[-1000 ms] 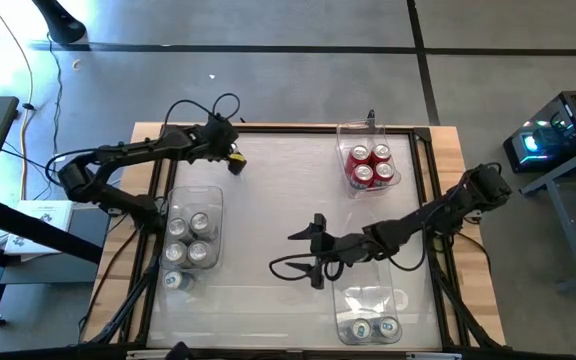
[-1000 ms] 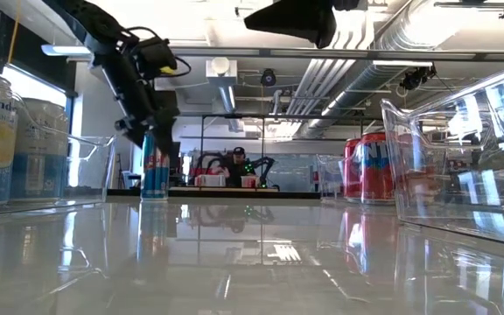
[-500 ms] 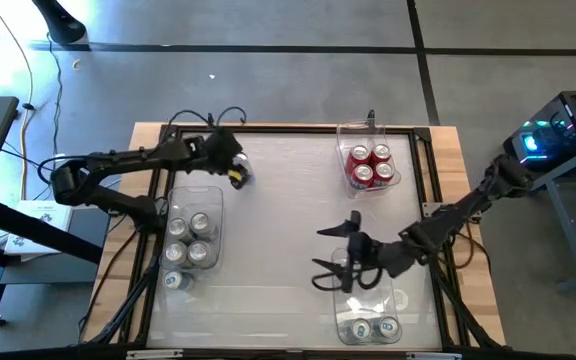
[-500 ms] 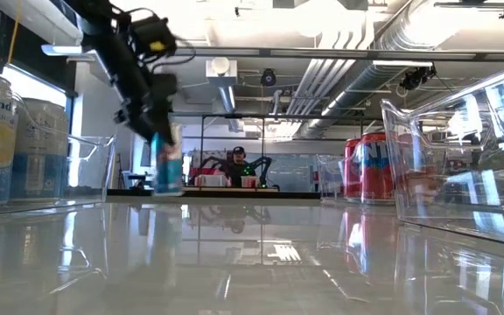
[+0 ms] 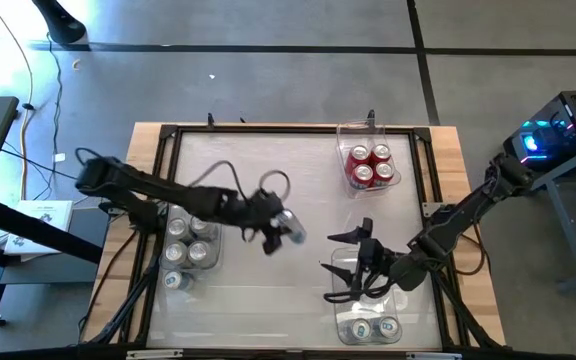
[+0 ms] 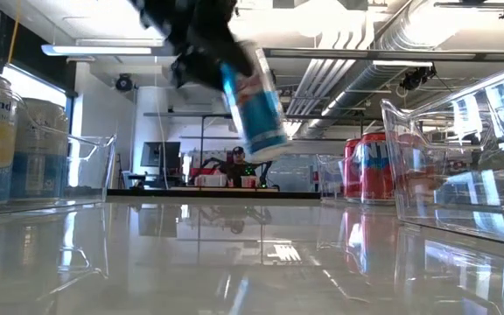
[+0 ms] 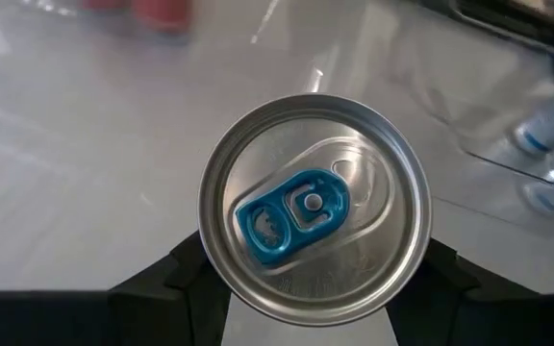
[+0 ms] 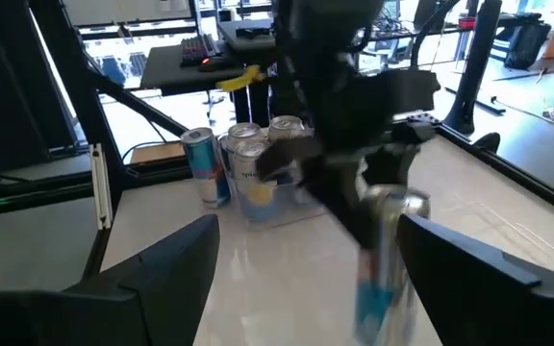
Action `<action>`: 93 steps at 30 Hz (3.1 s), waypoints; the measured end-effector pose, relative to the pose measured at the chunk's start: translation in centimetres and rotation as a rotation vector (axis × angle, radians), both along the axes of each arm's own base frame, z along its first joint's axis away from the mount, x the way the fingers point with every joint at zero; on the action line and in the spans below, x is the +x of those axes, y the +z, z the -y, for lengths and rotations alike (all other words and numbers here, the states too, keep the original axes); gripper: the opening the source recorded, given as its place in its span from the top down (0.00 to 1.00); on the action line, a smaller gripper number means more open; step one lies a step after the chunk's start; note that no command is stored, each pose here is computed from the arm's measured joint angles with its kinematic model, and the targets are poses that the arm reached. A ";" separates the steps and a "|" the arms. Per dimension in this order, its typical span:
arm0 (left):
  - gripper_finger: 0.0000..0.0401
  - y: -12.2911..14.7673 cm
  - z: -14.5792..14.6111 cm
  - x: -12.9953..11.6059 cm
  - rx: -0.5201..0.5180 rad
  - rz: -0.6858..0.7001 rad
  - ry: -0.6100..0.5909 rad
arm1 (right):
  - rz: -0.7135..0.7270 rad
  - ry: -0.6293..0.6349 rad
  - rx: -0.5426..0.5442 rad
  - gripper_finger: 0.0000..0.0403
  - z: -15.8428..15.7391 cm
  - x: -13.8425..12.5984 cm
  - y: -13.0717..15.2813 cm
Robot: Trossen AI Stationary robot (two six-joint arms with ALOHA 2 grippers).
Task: Sort soda cans
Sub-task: Put the top blue soda can into the bottom right transparent bin
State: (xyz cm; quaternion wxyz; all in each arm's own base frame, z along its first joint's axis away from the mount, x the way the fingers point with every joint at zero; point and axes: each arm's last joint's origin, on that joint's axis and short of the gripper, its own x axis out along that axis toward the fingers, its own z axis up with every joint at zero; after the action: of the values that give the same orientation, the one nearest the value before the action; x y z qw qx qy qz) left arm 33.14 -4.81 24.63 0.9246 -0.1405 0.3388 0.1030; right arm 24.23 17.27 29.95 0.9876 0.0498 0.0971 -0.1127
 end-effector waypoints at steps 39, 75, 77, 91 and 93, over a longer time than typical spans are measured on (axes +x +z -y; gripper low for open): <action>0.18 -2.1 4.2 5.5 0.060 -0.188 -0.283 | -0.213 0.019 0.090 0.22 1.3 1.8 -3.5; 0.18 -2.4 5.5 -2.4 0.314 -0.231 0.087 | -0.307 0.038 0.089 0.45 3.9 7.6 -6.0; 0.18 -2.3 5.7 -2.5 0.327 -0.226 0.088 | -0.261 0.086 0.062 0.45 3.4 6.9 -3.0; 0.18 -1.9 7.1 -3.5 0.431 -0.188 0.123 | -0.406 0.159 0.216 0.45 0.2 -6.5 3.6; 0.18 -1.9 7.2 -3.6 0.435 -0.184 0.129 | -0.417 0.105 0.249 0.45 -0.4 -7.8 1.9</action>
State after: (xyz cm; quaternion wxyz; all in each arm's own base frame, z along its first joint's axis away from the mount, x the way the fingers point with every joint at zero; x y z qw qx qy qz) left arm 29.56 -11.98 22.72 0.8898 0.0507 0.3818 0.2446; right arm 16.46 17.68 31.82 0.9370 0.1415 0.3146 -0.0560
